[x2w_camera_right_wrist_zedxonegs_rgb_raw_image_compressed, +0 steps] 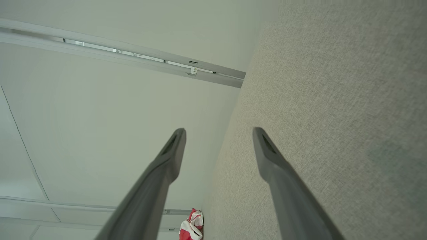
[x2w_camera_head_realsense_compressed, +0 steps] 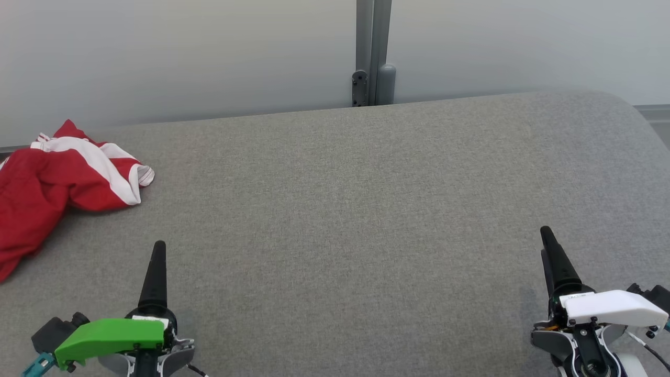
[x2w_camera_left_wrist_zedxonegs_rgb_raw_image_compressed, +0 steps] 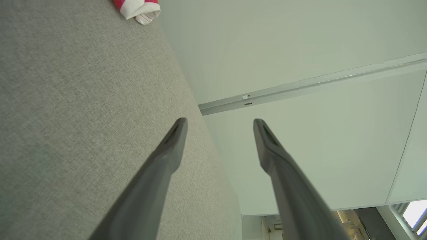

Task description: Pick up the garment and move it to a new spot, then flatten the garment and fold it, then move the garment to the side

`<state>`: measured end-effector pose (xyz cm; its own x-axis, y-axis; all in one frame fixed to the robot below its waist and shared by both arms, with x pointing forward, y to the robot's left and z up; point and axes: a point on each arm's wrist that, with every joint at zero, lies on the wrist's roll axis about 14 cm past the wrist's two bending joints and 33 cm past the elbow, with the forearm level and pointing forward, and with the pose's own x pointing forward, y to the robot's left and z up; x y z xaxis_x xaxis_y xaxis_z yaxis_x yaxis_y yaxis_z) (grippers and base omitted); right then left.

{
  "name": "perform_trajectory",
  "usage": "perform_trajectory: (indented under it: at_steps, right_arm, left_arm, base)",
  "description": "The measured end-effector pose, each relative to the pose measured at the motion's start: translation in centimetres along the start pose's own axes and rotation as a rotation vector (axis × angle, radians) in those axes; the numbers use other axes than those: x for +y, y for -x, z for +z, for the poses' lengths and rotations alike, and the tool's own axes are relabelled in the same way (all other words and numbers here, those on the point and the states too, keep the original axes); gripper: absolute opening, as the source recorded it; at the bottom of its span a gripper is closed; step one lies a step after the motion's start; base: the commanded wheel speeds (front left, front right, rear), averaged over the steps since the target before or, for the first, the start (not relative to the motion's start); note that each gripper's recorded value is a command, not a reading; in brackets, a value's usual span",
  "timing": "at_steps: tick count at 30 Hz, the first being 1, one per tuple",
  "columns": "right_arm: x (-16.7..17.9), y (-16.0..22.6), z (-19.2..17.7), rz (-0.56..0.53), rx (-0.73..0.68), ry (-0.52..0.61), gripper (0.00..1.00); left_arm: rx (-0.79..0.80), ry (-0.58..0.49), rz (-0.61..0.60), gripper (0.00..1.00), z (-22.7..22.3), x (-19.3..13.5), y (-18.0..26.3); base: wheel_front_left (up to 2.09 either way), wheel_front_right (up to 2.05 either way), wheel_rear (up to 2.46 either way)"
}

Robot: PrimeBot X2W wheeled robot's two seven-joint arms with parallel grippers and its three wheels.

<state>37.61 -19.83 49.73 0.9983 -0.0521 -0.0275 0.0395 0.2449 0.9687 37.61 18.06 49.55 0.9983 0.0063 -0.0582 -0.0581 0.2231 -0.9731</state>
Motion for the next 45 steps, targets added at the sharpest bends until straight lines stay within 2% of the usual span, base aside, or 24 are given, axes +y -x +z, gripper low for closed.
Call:
perform_trajectory:
  at_steps: [12, 23, 45]
  right_arm:
    - [2.7, 0.0, -0.6, 0.090, 0.000, 0.269, 1.00]
    - [3.4, 0.3, -1.5, 0.126, 0.010, 0.463, 1.00]
    - [4.0, 0.7, -2.9, 0.185, 0.017, 0.757, 1.00]
  left_arm:
    - [0.010, -0.285, -0.038, 1.00, -1.1, -1.6, -0.1]
    - [0.006, -0.518, -0.052, 1.00, -1.8, -1.9, 0.3]
    - [-0.025, -0.814, -0.079, 1.00, -1.9, -1.8, 1.1]
  base:
    - [0.00, 0.00, 0.00]
    - [0.00, 0.00, 0.00]
    - [0.00, 0.00, 0.00]
